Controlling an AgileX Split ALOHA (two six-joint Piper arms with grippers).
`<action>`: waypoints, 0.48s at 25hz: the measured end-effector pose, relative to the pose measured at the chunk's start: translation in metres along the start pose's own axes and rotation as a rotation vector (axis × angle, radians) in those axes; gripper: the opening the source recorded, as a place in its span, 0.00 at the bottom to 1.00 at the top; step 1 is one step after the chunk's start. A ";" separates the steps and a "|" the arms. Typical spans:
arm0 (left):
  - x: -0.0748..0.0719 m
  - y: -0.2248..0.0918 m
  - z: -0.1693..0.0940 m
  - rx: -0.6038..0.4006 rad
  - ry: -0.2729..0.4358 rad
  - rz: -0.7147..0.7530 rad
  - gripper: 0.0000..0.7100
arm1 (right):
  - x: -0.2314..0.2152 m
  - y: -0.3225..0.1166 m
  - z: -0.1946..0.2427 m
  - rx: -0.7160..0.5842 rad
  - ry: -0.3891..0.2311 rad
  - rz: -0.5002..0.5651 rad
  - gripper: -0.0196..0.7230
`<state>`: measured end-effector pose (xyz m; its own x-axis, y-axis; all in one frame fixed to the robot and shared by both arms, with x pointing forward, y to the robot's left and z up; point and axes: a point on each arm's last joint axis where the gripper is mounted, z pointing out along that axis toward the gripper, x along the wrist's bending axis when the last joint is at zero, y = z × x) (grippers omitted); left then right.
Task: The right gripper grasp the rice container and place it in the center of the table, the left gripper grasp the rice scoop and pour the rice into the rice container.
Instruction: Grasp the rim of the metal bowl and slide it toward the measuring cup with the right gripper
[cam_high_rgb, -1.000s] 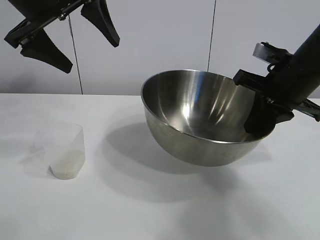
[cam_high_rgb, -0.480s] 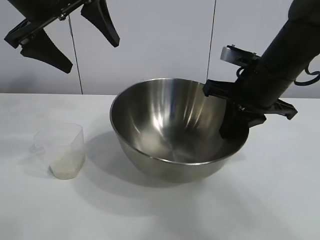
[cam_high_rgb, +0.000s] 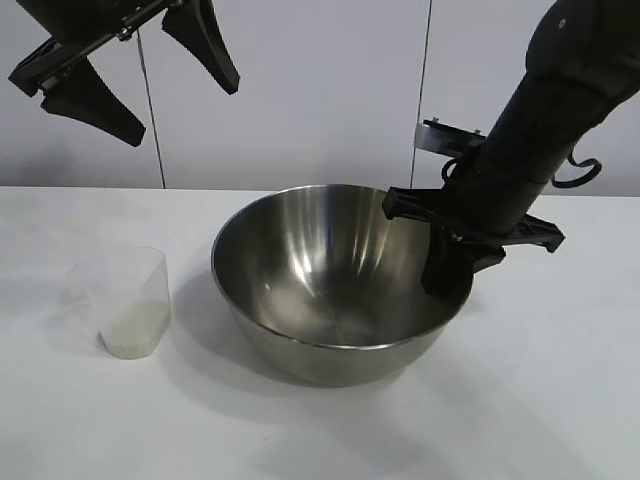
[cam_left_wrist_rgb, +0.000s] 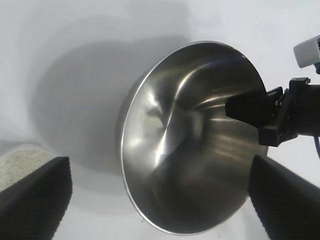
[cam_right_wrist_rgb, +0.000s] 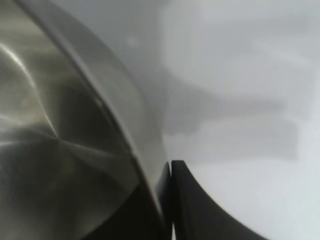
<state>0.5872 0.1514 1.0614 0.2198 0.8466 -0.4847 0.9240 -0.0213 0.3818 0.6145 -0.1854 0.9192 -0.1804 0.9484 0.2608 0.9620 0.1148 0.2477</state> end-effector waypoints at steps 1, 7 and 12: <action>0.000 0.000 0.000 0.000 0.000 0.000 0.97 | 0.000 0.000 0.000 0.000 0.001 0.001 0.04; 0.000 0.000 0.000 0.000 0.000 0.000 0.97 | 0.002 0.003 -0.002 -0.001 0.008 0.008 0.18; 0.000 0.000 0.000 0.000 0.000 0.000 0.97 | 0.009 0.014 -0.021 0.015 0.021 -0.029 0.80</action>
<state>0.5873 0.1514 1.0614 0.2198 0.8466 -0.4847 0.9239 -0.0211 0.3821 0.6225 -0.1815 0.9443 -0.2119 0.9384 0.2730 0.9593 0.1464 0.2415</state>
